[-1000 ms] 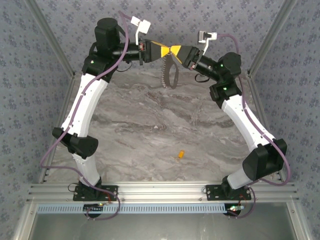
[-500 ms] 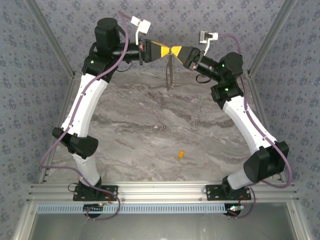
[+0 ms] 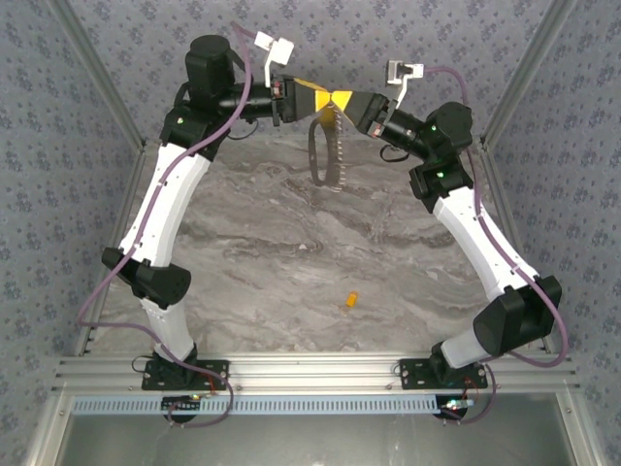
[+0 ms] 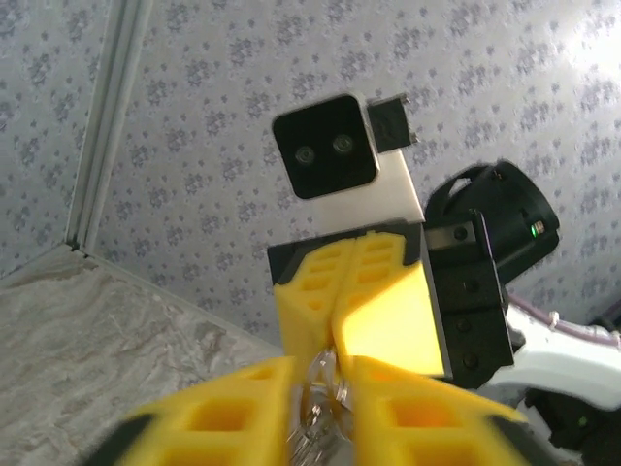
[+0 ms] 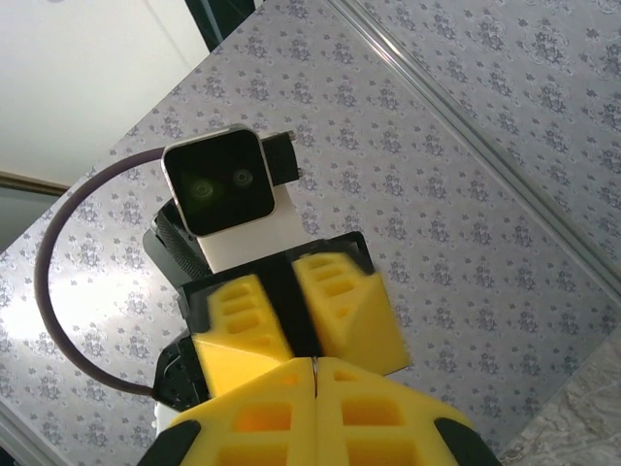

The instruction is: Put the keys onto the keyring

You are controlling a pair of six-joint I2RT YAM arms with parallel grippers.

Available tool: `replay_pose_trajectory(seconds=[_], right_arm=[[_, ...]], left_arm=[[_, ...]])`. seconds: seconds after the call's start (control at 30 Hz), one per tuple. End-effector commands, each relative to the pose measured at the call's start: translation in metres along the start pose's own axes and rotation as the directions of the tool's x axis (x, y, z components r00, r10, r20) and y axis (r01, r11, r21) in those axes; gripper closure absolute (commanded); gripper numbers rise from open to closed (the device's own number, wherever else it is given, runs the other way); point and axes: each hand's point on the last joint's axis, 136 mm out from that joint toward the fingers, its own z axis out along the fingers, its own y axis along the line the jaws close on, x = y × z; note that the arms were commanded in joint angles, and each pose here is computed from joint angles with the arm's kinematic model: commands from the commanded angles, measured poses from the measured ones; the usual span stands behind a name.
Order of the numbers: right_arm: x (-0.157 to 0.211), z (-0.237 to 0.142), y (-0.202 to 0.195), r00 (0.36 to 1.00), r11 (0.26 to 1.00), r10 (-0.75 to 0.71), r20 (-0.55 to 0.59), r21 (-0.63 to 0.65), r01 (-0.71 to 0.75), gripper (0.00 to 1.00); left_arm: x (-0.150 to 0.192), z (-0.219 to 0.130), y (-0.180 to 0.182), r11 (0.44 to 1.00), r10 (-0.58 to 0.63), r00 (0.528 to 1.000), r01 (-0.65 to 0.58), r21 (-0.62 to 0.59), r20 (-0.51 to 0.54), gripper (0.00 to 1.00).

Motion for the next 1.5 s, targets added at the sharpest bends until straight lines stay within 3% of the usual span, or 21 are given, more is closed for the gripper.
replay_pose_trajectory(seconds=[0.0,0.1,0.3,0.53,0.7,0.87,1.1,1.47], right_arm=[[-0.017,-0.012,0.022,0.997,0.998,-0.053,0.061,-0.024,0.054,1.0],[-0.024,-0.016,0.025,0.993,0.997,-0.067,0.093,-0.027,0.07,1.0],[-0.032,-0.015,0.028,0.987,0.996,-0.077,0.139,-0.035,0.083,1.0],[-0.031,-0.008,0.026,0.987,0.997,-0.059,0.147,-0.049,0.067,1.0],[-0.027,-0.003,0.022,0.989,0.997,-0.048,0.137,-0.05,0.056,1.0],[-0.024,0.0,0.019,0.991,0.998,-0.038,0.131,-0.051,0.045,1.0],[-0.023,0.001,0.015,0.991,0.998,-0.032,0.132,-0.043,0.038,1.0],[-0.023,0.002,0.002,0.989,1.0,-0.017,0.144,-0.01,0.018,1.0]], left_arm=[[-0.017,-0.008,0.002,0.995,0.027,0.997,-0.02,-0.102,0.065,0.47],[-0.027,-0.015,0.007,0.987,0.007,0.993,0.013,-0.162,0.12,0.34],[-0.041,-0.022,0.003,0.988,-0.078,0.963,0.11,-0.111,0.259,0.3],[-0.044,-0.023,0.002,0.977,-0.209,0.907,0.211,0.035,0.366,0.42],[-0.044,-0.021,-0.006,0.977,-0.213,0.905,0.201,0.07,0.367,0.55],[-0.043,-0.02,-0.018,0.978,-0.206,0.914,0.182,0.1,0.349,0.61],[-0.038,-0.021,-0.027,0.979,-0.201,0.921,0.178,0.098,0.334,0.65],[-0.034,-0.026,-0.039,0.985,-0.17,0.933,0.152,0.079,0.318,0.65]])
